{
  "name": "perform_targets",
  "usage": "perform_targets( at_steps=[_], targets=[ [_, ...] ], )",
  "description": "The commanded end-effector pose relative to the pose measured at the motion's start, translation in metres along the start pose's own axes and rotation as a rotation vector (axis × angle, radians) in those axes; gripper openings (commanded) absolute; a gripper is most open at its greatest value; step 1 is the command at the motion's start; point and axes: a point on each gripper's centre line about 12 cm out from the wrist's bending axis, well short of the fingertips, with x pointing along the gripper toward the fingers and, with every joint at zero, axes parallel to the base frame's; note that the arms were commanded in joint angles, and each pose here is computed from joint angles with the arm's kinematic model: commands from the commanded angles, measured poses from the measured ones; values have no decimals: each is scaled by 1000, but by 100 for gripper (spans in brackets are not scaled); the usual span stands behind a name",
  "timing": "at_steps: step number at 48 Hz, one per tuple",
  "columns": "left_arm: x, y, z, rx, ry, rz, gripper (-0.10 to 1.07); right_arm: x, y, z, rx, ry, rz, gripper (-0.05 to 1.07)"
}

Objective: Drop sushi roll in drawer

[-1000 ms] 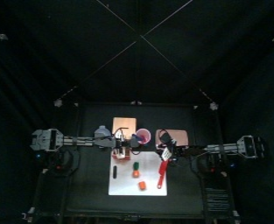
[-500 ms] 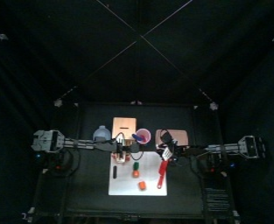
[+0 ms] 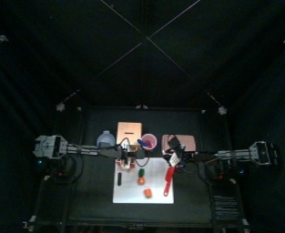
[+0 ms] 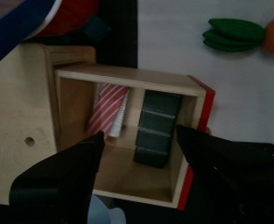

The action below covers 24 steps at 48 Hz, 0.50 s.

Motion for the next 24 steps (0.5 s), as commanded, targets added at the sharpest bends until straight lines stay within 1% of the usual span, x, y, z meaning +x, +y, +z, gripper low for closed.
perform_targets(
  at_steps=[1,8,13,18,24],
  targets=[
    [-15,4,10,-3,-52,13,98,-4,2,5,3,-18,14,79],
    [-22,7,12,-1,-71,32,98,-4,2,5,3,-18,14,79],
    [-31,10,15,-8,-102,42,98,-5,2,5,3,-19,14,79],
    [-44,13,16,-36,-151,45,98,-6,2,5,2,-22,16,79],
    [-57,17,11,-90,-221,56,98,-8,2,5,0,-30,22,79]
  ],
)
